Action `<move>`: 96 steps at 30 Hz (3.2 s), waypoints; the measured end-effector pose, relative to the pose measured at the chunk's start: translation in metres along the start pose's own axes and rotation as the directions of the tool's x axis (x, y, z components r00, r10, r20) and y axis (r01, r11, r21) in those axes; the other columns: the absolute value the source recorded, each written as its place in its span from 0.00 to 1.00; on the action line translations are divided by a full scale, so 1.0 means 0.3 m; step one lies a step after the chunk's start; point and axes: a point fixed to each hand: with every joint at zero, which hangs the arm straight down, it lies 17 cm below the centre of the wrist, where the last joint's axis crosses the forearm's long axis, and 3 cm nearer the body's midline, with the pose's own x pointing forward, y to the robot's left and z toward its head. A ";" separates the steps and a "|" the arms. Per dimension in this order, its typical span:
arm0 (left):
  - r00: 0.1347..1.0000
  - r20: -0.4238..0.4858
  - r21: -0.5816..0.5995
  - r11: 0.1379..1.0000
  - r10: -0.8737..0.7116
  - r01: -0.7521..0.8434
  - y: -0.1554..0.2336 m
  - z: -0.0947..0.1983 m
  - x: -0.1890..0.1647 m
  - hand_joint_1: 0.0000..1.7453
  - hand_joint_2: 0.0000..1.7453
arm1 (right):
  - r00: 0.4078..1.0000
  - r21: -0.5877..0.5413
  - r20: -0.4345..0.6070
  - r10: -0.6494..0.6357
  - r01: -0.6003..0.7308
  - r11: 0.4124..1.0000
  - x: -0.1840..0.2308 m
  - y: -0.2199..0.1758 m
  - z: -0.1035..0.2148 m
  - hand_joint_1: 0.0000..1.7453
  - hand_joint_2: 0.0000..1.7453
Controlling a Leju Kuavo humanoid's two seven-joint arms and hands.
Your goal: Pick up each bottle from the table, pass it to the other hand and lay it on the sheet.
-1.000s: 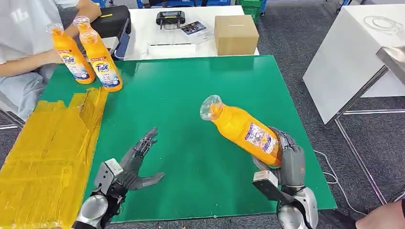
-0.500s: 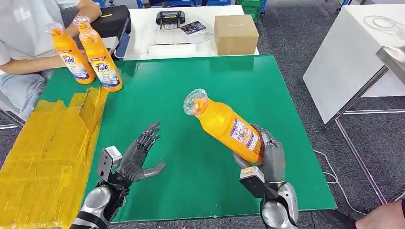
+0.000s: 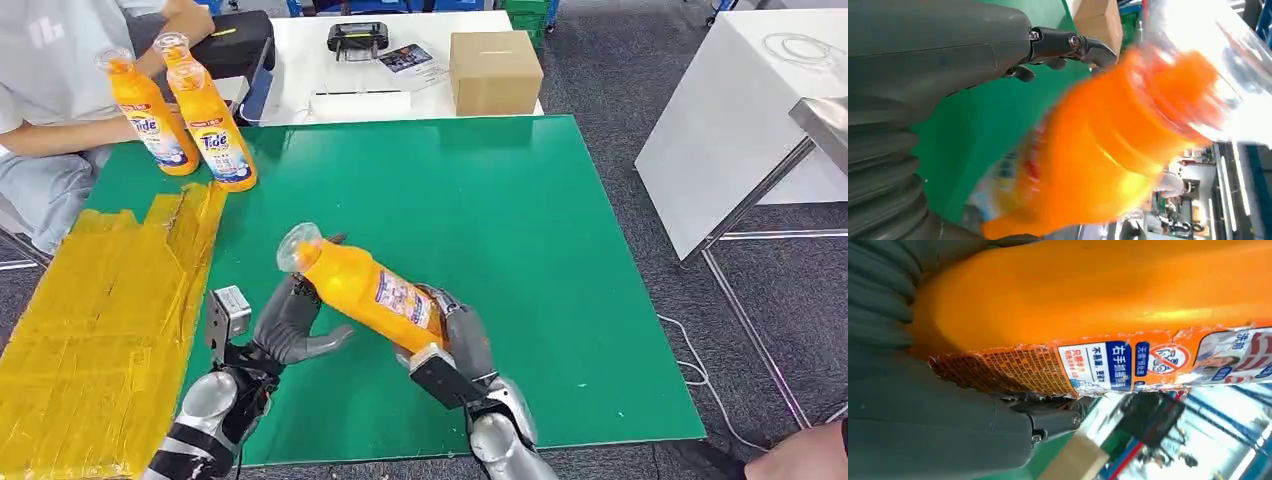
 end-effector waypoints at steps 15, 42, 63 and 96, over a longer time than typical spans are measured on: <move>1.000 0.010 -0.056 0.998 0.001 0.000 -0.060 -0.016 -0.004 0.00 1.00 | 0.999 0.096 -0.030 -0.010 0.013 0.995 -0.035 0.120 0.013 0.97 1.00; 1.000 -0.015 -0.056 0.998 -0.020 0.019 -0.072 -0.036 -0.050 1.00 1.00 | 1.000 0.129 -0.024 0.009 -0.006 0.992 -0.029 0.163 0.026 0.99 1.00; 0.999 -0.025 -0.024 0.999 -0.022 0.022 -0.059 -0.042 -0.064 1.00 1.00 | 0.998 0.080 0.035 -0.047 0.044 0.996 0.037 0.155 0.022 0.00 1.00; -0.691 -0.339 -0.444 -0.539 -0.638 0.716 1.102 0.555 -0.139 1.00 1.00 | 0.899 -0.222 0.337 -0.280 0.365 0.904 0.356 -0.279 0.053 0.00 1.00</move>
